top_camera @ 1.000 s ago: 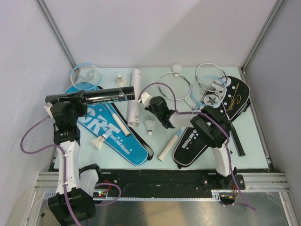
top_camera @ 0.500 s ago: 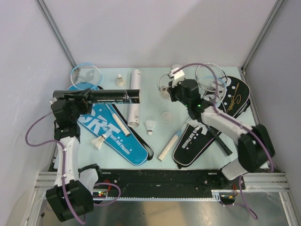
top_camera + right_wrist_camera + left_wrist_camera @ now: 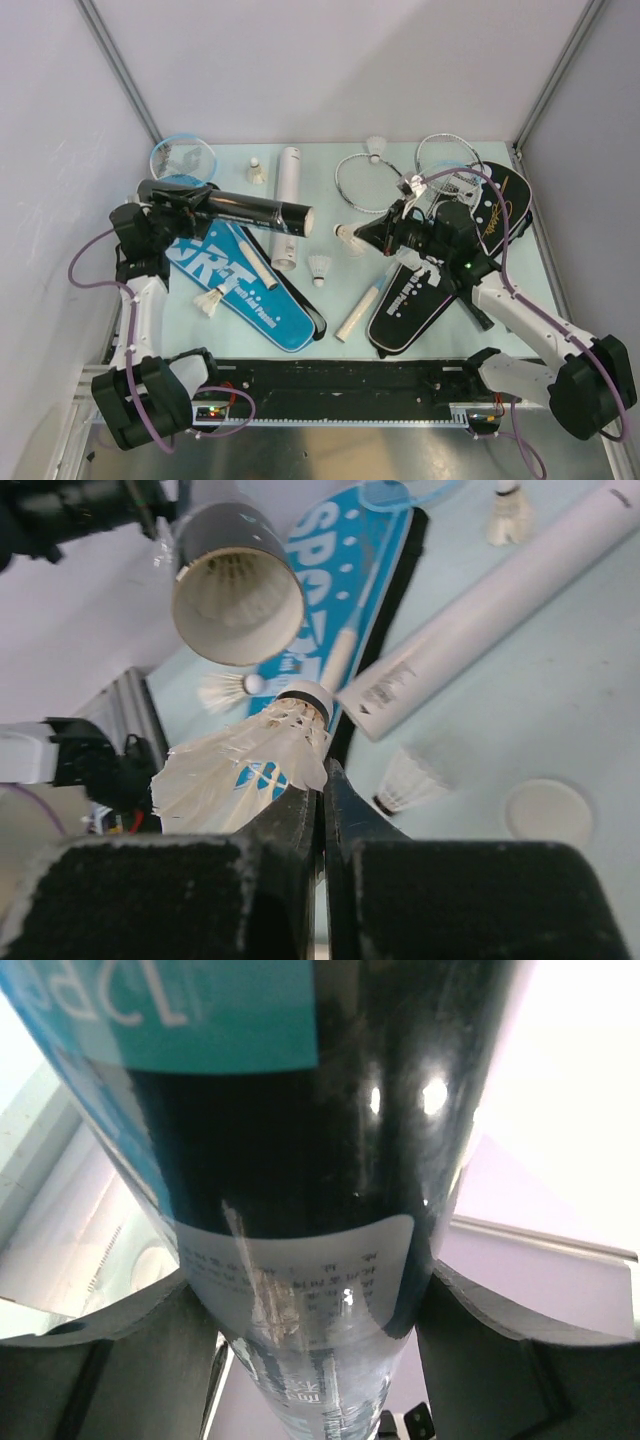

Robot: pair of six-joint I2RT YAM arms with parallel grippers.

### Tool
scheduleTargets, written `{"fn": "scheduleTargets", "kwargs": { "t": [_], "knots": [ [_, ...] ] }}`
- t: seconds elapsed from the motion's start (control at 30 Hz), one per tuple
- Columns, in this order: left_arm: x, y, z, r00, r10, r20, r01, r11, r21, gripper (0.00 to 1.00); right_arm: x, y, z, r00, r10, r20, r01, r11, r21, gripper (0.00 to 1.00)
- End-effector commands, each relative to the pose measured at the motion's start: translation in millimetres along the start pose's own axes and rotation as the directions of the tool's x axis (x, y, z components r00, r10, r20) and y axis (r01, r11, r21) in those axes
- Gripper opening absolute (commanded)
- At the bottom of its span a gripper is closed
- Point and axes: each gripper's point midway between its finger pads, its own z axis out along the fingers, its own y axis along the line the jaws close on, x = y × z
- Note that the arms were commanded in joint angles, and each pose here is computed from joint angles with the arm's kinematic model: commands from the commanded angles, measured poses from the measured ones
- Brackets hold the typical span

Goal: Pack up the badminton gear
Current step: Place the shuttlecock at the shuttle tube.

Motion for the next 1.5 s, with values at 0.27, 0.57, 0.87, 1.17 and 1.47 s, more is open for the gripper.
{"fn": "scheduleTargets", "kwargs": {
  "t": [0.27,0.57,0.87,1.17,1.47],
  "knots": [
    [34.3,-46.1,-26.6,0.984,0.123,-0.133,-0.1,0.98,0.17,0.4,-35.7,69.4,2.6,0.989,0.06,0.134,-0.026,0.968,-0.248,0.0],
    [44.2,-42.1,-31.6,0.985,0.085,-0.153,-0.058,0.984,0.17,0.4,-43.4,75.6,29.9,0.967,0.127,0.219,-0.074,0.969,-0.235,0.0],
    [48.6,-37.2,-36.2,0.989,0.019,-0.146,0.006,0.986,0.167,0.39,-42.9,76.9,61.8,0.936,0.182,0.302,-0.11,0.965,-0.24,0.0],
    [51.5,-38.9,-37.8,0.991,-0.006,-0.132,0.03,0.983,0.179,0.39,-35.3,74.3,96.9,0.93,0.222,0.293,-0.166,0.965,-0.203,0.0],
    [48.7,-34.9,-32.9,0.992,-0.005,-0.125,0.027,0.985,0.17,0.38,-25.0,69.0,111.4,0.93,0.247,0.272,-0.201,0.962,-0.184,0.02]
  ]
}}
